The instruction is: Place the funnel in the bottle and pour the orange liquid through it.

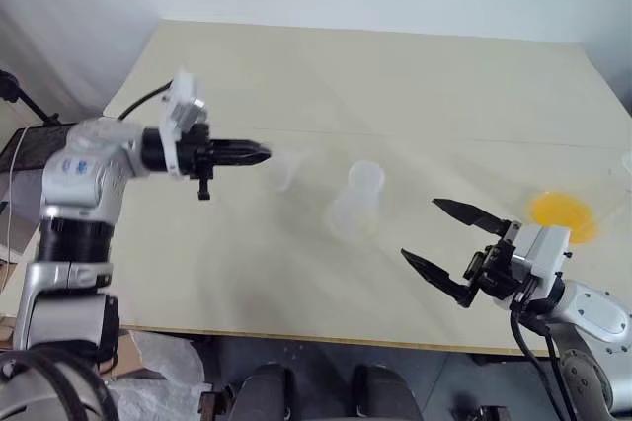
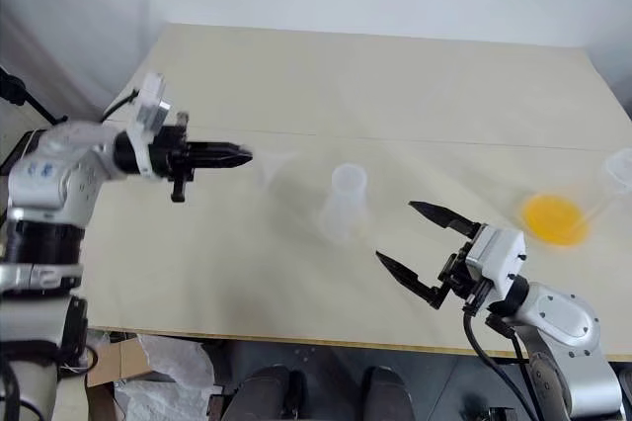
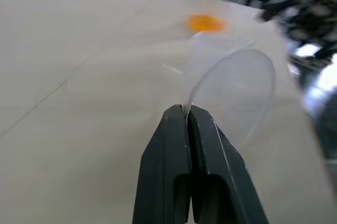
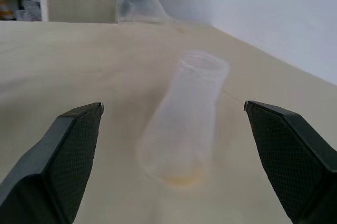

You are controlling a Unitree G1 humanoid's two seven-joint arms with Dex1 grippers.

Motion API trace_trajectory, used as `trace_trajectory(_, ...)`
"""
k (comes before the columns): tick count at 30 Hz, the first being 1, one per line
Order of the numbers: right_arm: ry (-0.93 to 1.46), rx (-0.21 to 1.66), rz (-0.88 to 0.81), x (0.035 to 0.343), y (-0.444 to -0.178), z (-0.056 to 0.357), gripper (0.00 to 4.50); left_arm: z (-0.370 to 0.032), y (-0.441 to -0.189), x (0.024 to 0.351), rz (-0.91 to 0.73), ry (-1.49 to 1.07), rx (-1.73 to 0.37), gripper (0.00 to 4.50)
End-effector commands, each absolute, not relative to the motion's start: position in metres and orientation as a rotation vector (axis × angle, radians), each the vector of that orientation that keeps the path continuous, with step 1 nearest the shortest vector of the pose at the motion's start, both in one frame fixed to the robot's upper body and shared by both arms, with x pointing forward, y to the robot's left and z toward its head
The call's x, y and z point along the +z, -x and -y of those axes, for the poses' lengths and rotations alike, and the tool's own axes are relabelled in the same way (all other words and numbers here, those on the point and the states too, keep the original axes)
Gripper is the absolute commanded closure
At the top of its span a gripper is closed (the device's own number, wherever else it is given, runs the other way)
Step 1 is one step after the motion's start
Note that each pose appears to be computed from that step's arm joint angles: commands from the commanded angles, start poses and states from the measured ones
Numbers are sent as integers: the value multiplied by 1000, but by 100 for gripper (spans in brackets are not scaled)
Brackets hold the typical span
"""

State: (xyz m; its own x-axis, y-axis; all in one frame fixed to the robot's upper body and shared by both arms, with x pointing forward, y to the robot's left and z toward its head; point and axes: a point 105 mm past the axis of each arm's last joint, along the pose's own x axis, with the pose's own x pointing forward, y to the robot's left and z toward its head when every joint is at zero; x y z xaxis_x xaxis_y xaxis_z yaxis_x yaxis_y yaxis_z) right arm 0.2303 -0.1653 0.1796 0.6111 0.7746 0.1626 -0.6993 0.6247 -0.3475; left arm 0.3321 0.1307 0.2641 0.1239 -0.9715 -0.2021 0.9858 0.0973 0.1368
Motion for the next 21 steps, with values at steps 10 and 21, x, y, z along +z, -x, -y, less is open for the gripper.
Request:
trace_trajectory(10,262,742,334,178,-228,180,0,-89,-322,302,-214,-536,-1699,448)
trace_trajectory(21,246,710,346,174,-228,176,0,-81,-328,300,-307,-646,-1674,448)
